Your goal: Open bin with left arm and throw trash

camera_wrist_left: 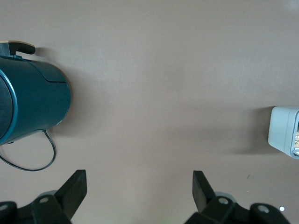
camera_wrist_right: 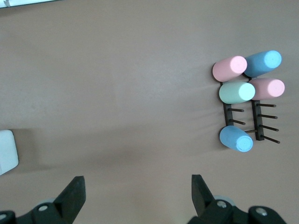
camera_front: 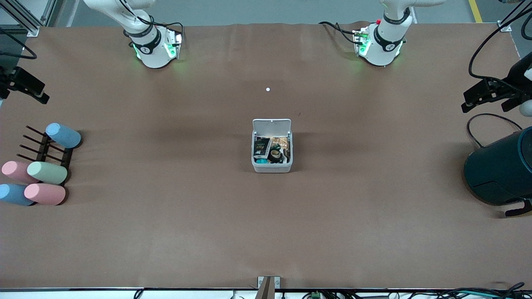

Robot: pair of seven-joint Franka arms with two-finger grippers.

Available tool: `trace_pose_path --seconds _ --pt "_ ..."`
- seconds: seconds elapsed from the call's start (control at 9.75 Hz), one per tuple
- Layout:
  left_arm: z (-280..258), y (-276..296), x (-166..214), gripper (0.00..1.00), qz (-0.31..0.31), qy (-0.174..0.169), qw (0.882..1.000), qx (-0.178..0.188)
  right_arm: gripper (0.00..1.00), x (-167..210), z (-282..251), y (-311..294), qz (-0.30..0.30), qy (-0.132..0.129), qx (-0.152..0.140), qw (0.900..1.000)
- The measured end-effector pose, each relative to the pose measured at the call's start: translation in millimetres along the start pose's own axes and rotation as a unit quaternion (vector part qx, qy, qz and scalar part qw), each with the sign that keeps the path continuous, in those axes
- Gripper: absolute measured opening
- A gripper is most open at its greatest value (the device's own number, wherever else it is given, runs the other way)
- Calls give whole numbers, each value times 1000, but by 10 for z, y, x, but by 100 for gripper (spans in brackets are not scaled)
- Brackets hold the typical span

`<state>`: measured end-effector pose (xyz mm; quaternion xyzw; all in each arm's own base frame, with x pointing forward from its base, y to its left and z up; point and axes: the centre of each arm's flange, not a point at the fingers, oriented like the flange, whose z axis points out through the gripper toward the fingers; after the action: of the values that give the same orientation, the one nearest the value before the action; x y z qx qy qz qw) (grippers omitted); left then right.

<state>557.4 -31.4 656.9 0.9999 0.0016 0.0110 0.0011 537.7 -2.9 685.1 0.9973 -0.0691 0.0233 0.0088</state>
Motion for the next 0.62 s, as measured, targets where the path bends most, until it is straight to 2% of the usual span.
trace_pose_path --seconds 0.62 --pt "-2 -2 0 100 0 0 1000 0 100 54 271 36 -9 -13 0 1000"
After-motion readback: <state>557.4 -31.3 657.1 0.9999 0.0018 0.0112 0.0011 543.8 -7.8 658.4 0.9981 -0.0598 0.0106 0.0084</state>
